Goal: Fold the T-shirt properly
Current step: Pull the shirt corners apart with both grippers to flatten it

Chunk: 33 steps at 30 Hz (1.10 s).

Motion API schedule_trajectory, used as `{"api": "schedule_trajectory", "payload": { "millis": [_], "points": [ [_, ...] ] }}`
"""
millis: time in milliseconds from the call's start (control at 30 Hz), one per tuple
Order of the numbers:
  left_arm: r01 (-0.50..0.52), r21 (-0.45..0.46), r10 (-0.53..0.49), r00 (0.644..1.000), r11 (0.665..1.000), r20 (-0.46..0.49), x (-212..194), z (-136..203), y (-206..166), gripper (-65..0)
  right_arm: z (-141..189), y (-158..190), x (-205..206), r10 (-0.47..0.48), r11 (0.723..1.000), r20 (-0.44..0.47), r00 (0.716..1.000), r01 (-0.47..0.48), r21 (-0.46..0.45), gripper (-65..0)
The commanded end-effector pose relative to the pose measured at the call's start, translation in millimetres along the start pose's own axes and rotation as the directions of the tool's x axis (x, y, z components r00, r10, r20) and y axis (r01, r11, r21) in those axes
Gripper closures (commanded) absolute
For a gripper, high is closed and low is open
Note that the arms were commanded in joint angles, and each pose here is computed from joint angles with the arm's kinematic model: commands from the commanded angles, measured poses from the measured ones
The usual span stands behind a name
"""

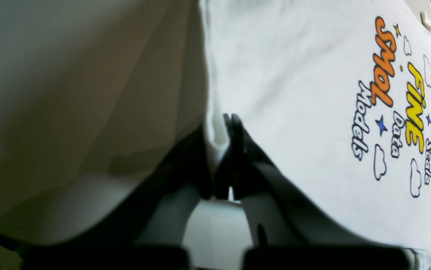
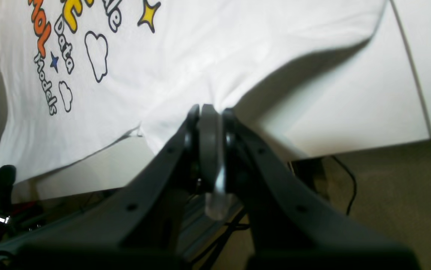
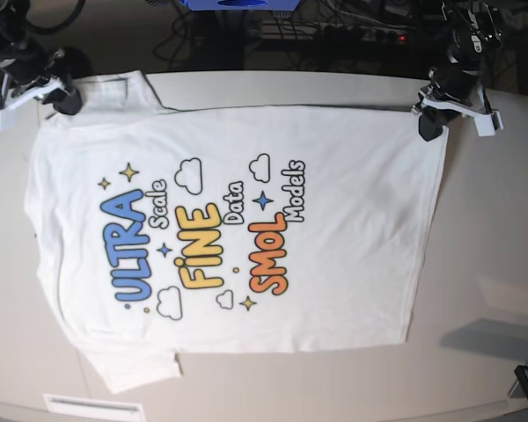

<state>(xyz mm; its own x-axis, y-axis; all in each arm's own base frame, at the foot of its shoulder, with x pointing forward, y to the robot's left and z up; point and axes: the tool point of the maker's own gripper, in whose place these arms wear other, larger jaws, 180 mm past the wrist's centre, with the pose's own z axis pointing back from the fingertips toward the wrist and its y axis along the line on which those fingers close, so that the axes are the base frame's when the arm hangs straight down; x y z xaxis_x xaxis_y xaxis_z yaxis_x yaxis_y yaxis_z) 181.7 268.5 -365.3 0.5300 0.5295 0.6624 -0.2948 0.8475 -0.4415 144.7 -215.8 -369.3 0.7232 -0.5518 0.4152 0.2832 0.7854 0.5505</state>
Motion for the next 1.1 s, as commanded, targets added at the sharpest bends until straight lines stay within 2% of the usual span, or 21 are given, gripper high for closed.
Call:
{"api": "schedule_trajectory", "payload": {
  "millis": [0,200,367,500,600,733,867,1067],
  "points": [
    [0.021,-0.021,-0.02,0.999,1.0,0.034,10.9,4.5,-6.4,0.0,5.0,5.4,9.4,0.023,1.0,0.03,0.999,-0.023,0.014,-0.3],
    [0.034,-0.049,-0.031,0.998,0.998,0.052,16.9,8.0,-18.0,0.0,3.8,18.8,27.0,0.064,0.997,0.069,0.996,-0.067,0.039,-0.3],
    [-0.052,-0.123,0.062,0.995,0.991,0.073,24.4,8.8,-28.9,0.0,-2.8,31.1,39.0,0.083,0.993,0.071,0.994,-0.089,0.072,-0.3],
    [-0.117,-0.086,0.124,0.989,0.989,0.078,27.2,7.0,-22.3,0.0,-8.2,42.4,51.1,0.1,0.989,0.076,0.992,-0.108,0.098,-0.3],
    [-0.122,-0.095,0.131,0.987,0.988,0.093,33.1,3.7,-25.3,0.0,-10.4,45.3,60.8,0.057,0.993,0.09,0.994,-0.066,0.098,-0.3],
    [-0.136,-0.113,0.148,0.983,0.984,0.106,37.7,2.3,-29.5,0.0,-11.8,49.9,69.4,0.062,0.992,0.098,0.993,-0.072,0.107,-0.3],
    [-0.201,-0.176,0.224,0.967,0.964,0.122,47.5,0.6,-39.5,0.0,-13.9,58.2,80.9,0.08,0.988,0.104,0.991,-0.093,0.126,-0.3],
    [-0.285,-0.146,0.306,0.94,0.947,0.151,63.3,-8.9,-36.2,0.0,-15.0,65.8,95.2,0.092,0.984,0.138,0.986,-0.111,0.14,-0.3]
  ]
}}
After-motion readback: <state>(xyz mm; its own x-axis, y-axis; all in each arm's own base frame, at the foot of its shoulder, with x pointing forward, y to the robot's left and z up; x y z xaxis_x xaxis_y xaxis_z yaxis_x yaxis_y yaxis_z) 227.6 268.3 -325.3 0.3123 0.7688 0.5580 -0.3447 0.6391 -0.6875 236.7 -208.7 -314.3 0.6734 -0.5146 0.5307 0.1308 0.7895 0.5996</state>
